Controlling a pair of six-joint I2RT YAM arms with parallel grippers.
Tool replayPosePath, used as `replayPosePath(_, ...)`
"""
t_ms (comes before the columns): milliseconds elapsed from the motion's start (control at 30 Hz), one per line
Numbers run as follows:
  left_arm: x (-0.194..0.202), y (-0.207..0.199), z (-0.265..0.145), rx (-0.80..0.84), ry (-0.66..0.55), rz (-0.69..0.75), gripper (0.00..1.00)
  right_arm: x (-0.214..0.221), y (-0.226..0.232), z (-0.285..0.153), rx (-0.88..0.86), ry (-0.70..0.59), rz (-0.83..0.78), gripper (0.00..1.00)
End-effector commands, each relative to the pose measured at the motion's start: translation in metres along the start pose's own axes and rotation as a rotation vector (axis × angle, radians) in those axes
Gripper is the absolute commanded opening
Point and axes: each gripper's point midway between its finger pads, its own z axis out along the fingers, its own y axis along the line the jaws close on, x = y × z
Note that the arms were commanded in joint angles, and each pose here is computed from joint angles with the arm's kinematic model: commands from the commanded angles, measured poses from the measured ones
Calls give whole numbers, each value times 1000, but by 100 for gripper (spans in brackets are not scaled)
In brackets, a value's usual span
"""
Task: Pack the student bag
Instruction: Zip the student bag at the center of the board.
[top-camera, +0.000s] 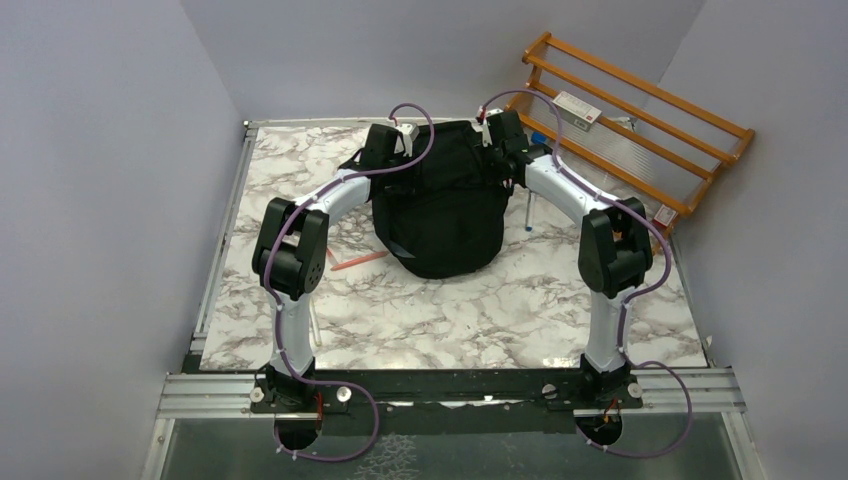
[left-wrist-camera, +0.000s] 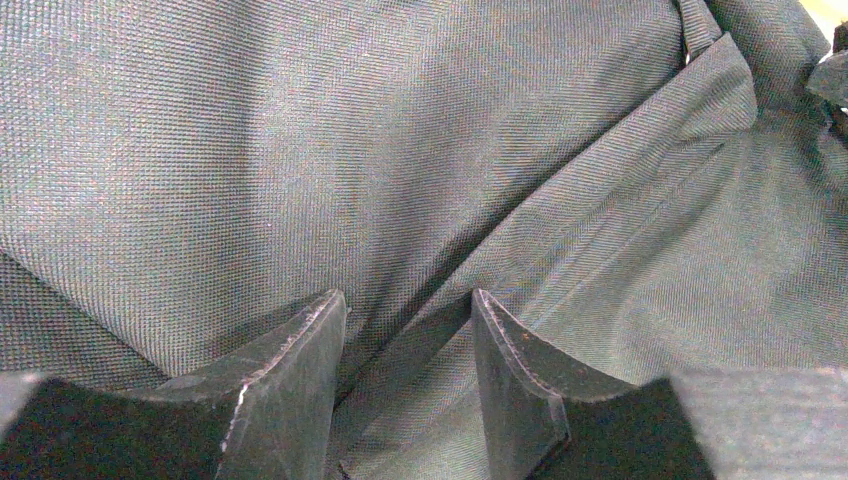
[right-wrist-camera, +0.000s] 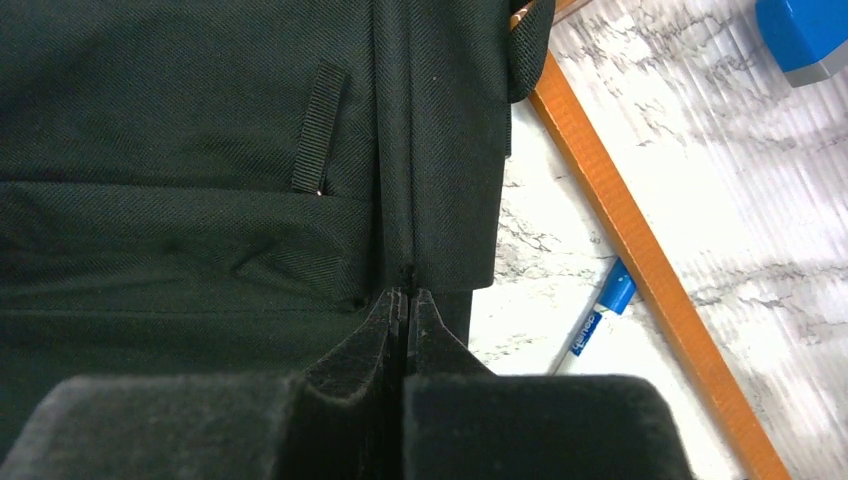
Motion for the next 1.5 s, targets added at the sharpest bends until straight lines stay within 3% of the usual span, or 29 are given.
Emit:
replayPosePath(0,-5,-2,-5,13,5,1,50,-13,-2,-2,7,-38,17,1)
replayPosePath(367,-5,-1,-5,12,5,1,50,-25,-13,-37,47,-93,60,1)
replayPosePath(767,-6,-2,-6,12,3,3,50,-4,-11,-67,13,-86,117,1)
replayPosePath(1100,-9,-8,-10,41,-15,8,50,3,0,-88,-122,-137,190,1)
replayPosePath(1467,-8,-16,-8,95,-40,1,52,10,20,-116,-395,-162,242,1)
